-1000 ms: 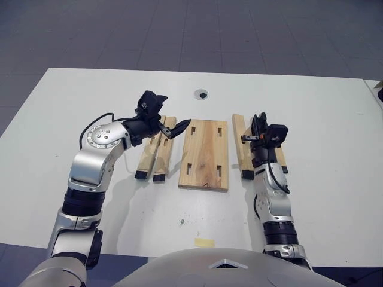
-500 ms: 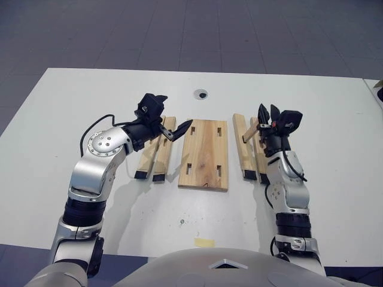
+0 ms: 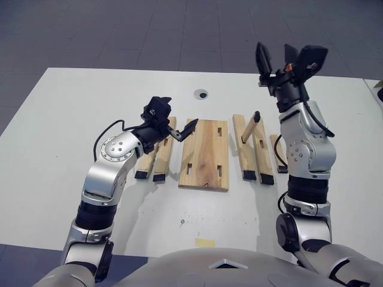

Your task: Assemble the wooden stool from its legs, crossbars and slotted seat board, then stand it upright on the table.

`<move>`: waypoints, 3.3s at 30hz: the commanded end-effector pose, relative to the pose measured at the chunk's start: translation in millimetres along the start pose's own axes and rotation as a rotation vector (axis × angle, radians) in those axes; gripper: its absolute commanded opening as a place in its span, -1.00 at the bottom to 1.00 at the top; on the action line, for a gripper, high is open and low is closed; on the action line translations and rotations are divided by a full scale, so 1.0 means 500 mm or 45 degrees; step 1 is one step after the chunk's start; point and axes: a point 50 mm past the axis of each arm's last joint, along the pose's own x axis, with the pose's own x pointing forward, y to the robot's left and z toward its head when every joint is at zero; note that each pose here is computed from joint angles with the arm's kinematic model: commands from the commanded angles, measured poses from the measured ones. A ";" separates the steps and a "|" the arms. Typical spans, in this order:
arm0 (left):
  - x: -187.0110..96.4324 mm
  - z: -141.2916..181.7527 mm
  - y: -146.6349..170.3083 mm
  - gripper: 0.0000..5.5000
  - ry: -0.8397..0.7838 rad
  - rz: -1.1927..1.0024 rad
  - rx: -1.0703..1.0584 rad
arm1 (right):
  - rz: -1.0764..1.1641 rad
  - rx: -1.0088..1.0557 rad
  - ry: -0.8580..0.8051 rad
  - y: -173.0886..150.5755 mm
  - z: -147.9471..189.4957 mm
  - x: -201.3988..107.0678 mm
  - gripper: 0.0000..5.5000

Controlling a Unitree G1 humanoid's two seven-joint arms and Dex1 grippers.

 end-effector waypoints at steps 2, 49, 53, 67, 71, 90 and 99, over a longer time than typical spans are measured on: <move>0.008 -0.009 -0.019 0.96 -0.003 -0.014 -0.005 | -0.009 -0.065 0.227 -0.032 -0.083 -0.027 0.84; 0.033 0.030 -0.021 0.96 -0.242 0.116 -0.161 | 0.286 0.270 -0.194 0.061 0.030 -0.033 0.96; 0.020 0.037 -0.010 0.96 -0.258 0.134 -0.105 | 0.280 0.281 -0.175 0.060 0.042 -0.069 0.96; -0.029 -0.014 0.033 0.96 -0.086 0.349 0.105 | 0.161 0.229 0.456 0.011 -0.084 -0.201 0.96; -0.032 -0.031 0.024 0.96 -0.048 0.373 0.121 | 0.113 0.168 0.709 -0.009 -0.132 -0.227 0.96; -0.032 -0.065 -0.030 0.96 -0.001 0.391 0.052 | 0.295 -0.139 1.063 -0.032 -0.177 -0.267 0.96; -0.021 -0.062 -0.052 0.96 -0.014 0.378 0.029 | 0.362 -0.197 0.987 -0.026 -0.159 -0.246 0.96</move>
